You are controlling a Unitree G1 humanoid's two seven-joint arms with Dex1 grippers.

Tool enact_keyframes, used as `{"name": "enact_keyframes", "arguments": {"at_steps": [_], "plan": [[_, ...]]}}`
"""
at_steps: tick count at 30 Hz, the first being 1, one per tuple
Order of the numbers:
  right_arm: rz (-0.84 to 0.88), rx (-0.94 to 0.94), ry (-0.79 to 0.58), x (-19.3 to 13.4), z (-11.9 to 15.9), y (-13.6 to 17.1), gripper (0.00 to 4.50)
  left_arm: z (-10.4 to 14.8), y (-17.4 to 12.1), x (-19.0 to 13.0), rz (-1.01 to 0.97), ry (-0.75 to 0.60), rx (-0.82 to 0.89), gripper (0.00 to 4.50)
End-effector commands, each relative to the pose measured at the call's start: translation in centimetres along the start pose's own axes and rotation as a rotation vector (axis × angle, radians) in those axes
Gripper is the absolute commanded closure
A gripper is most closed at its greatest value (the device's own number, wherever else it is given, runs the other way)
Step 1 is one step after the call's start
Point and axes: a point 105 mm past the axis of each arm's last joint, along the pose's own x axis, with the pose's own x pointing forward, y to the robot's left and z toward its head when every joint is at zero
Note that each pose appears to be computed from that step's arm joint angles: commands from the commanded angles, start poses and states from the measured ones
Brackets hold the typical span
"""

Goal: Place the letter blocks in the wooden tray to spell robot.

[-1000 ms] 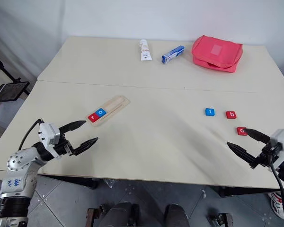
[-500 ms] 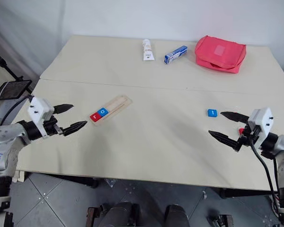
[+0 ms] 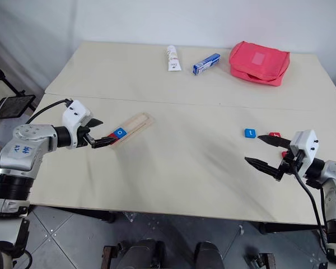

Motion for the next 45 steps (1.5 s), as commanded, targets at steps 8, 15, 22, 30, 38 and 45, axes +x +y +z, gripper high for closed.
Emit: {"name": "enact_keyframes", "arguments": {"at_steps": [8,15,22,30,38,45], "plan": [[0.013,-0.037,-0.012,0.0,0.5,-0.4,0.03,-0.2,0.0,1.8,-0.014,0.107,0.013,0.00],[0.016,-0.040,-0.013,0.0,0.6,-0.5,0.03,-0.6,-0.3,2.7,-0.029,0.124,0.009,0.00],[0.015,-0.042,-0.006,0.0,0.6,-0.5,0.03,-1.4,-1.2,3.8,-0.072,0.189,-0.012,0.00],[0.011,-0.043,-0.005,0.1,0.5,-0.4,0.00,-3.0,-1.7,4.2,-0.060,0.286,-0.037,0.39],[0.008,-0.044,-0.004,0.1,0.7,-0.4,0.00,-3.0,-2.0,4.5,-0.069,0.271,-0.001,1.10],[0.018,-0.055,0.001,0.1,1.0,-0.6,0.00,0.8,-4.7,4.7,-0.198,0.177,0.147,1.10]]}}
